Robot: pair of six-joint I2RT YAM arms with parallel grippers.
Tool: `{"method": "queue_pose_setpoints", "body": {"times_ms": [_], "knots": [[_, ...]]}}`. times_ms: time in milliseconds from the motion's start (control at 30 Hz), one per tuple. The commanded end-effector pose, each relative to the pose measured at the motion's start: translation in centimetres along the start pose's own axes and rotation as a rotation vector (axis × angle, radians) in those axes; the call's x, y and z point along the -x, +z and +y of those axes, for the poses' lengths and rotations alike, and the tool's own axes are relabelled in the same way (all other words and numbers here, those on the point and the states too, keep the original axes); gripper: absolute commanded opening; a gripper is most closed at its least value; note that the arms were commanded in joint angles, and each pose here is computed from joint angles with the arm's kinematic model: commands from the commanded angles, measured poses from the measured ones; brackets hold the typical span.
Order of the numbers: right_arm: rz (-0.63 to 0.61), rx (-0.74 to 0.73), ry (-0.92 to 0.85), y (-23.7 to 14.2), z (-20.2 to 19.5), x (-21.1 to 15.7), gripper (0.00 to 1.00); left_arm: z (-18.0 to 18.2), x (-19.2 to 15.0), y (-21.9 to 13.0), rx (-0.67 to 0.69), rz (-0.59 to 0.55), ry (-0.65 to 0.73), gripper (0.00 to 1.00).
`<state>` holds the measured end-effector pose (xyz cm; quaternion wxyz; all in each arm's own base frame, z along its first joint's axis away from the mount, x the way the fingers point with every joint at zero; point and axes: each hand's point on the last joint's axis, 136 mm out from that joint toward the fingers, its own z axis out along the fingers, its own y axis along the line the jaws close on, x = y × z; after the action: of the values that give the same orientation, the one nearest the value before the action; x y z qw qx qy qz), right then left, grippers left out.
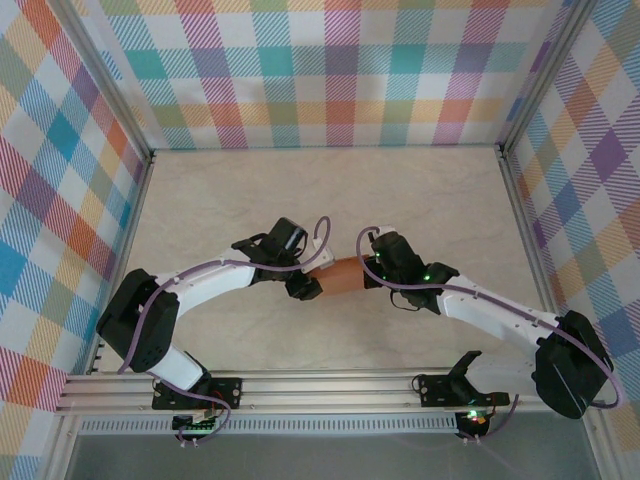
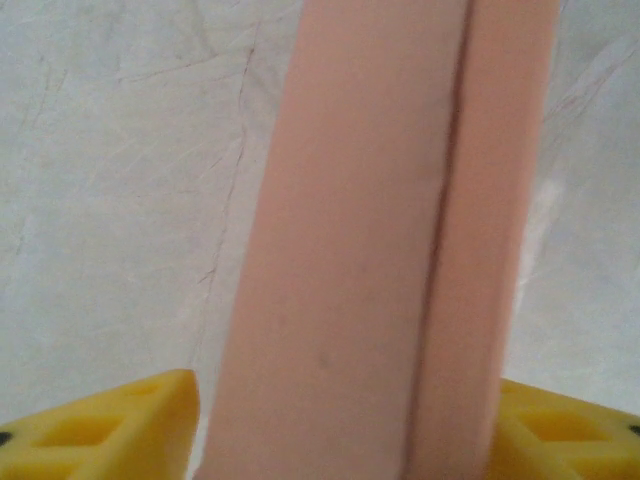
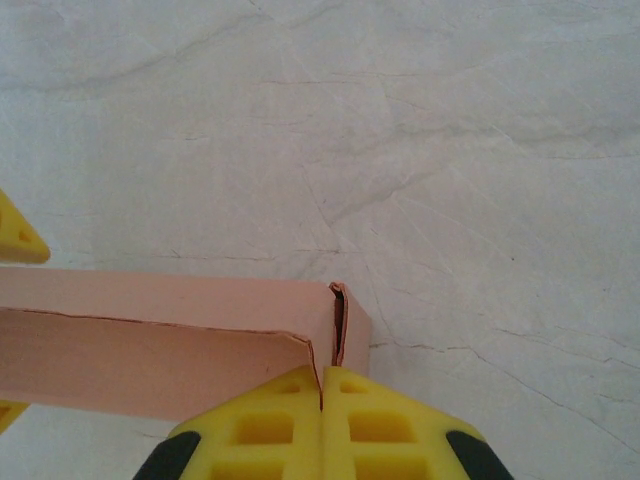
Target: Fold the paper box
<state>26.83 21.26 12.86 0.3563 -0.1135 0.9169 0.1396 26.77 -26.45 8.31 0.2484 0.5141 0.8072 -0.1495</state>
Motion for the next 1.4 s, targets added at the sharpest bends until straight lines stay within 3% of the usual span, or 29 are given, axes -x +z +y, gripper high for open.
{"method": "queue_pose_setpoints", "body": {"times_ms": [0, 233, 533, 733, 800, 900, 1033, 1367], "knots": [[0.068, -0.02, -0.024, 0.1, -0.3, -1.5, 0.0, 0.5, -0.5, -0.5, 0.036, 0.011, -0.013, 0.75], [0.075, -0.04, -0.024, -0.1, -0.5, -1.2, 0.0, 0.6, 1.3, -2.6, 0.062, -0.066, -0.026, 1.0], [0.092, -0.064, -0.017, -0.4, -0.5, -0.6, 0.0, 0.4, 2.9, -7.2, 0.126, -0.196, -0.074, 1.0], [0.103, -0.07, -0.015, -0.3, -0.5, -0.6, 0.0, 3.1, 3.6, -12.2, 0.307, -0.323, -0.44, 1.0], [0.105, -0.071, -0.012, -0.4, -0.4, -0.4, 0.0, 3.0, 3.2, -13.1, 0.328, -0.334, -0.525, 0.94], [0.115, -0.076, -0.014, -0.4, -0.4, -0.3, 0.0, 2.0, 2.0, -12.9, 0.318, -0.241, -0.595, 0.8], [0.132, -0.08, -0.01, -0.3, -0.3, -0.4, 0.0, -0.4, 1.4, -12.0, 0.304, -0.055, -0.522, 0.63], [0.155, -0.085, -0.002, -0.1, -0.2, -0.4, 0.0, 0.0, 0.9, -9.4, 0.363, 0.135, -0.483, 0.54]]}}
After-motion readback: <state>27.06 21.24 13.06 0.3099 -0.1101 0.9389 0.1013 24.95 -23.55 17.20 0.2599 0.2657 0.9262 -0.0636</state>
